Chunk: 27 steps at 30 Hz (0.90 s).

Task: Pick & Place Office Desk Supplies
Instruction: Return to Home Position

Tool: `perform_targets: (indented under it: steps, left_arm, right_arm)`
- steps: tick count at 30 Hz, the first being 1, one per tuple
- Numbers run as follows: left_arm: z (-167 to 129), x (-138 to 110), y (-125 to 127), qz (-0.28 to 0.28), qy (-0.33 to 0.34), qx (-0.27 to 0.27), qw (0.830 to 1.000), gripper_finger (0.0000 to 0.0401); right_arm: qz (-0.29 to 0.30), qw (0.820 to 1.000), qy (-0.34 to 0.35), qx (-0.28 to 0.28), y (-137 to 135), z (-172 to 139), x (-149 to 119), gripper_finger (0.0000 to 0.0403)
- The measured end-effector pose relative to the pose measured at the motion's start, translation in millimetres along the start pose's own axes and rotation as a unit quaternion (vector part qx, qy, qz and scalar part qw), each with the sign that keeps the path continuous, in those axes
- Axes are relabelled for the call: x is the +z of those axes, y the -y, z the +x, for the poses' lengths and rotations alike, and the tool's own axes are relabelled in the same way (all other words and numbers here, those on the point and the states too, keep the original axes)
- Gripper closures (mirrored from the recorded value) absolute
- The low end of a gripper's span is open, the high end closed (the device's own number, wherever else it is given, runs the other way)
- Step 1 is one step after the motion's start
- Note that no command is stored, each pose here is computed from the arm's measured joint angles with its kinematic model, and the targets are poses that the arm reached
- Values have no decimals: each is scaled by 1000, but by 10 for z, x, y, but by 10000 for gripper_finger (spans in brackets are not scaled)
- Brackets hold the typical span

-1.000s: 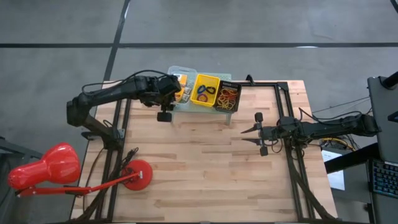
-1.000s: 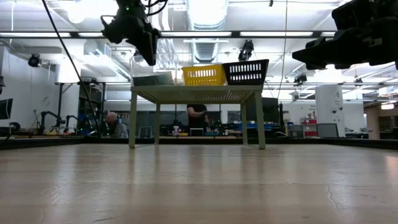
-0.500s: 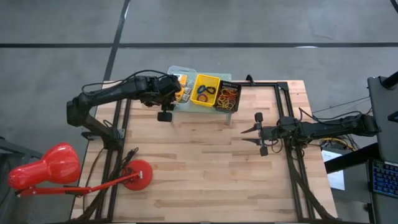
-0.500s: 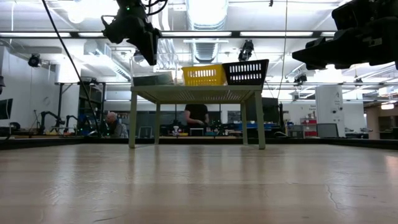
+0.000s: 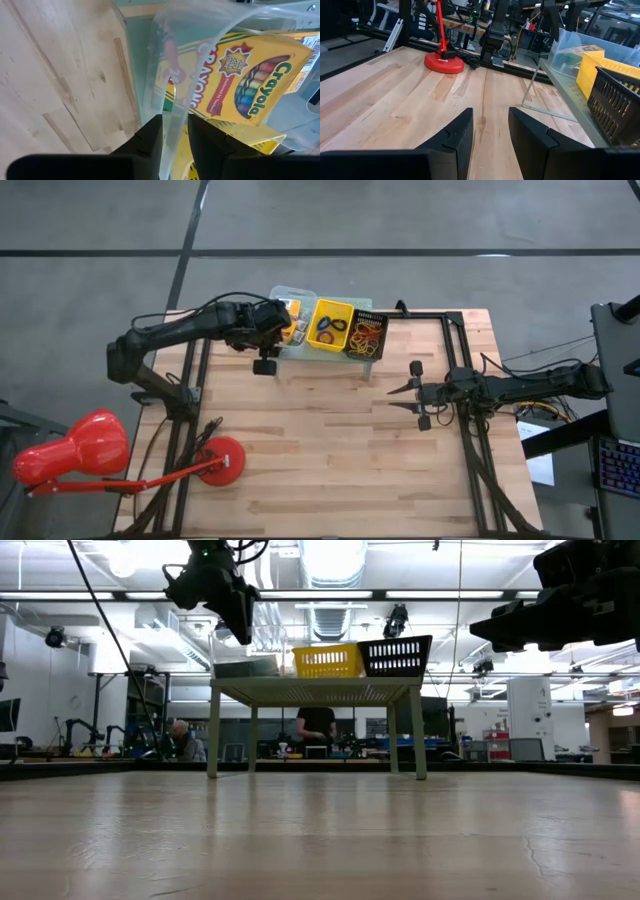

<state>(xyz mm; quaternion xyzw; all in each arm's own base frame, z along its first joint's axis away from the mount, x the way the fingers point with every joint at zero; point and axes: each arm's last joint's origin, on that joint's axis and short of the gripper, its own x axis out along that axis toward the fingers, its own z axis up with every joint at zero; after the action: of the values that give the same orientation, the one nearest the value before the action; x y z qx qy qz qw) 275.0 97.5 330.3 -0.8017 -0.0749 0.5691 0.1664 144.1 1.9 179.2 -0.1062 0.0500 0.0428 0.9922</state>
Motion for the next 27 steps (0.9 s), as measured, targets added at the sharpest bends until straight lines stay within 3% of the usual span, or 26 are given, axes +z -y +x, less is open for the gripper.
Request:
perform_targets:
  steps: [17,22,27]
  left_arm:
    - [-327,93,2,40,-54,-25,997,303]
    - [-485,137,-40,95,-78,-33,992,303]
    - [-633,165,-115,185,-98,-47,977,303]
  right_arm:
    - [0,1000,0,0,0,0,0,282]
    - [0,1000,0,0,0,0,0,282]
    - [0,1000,0,0,0,0,0,282]
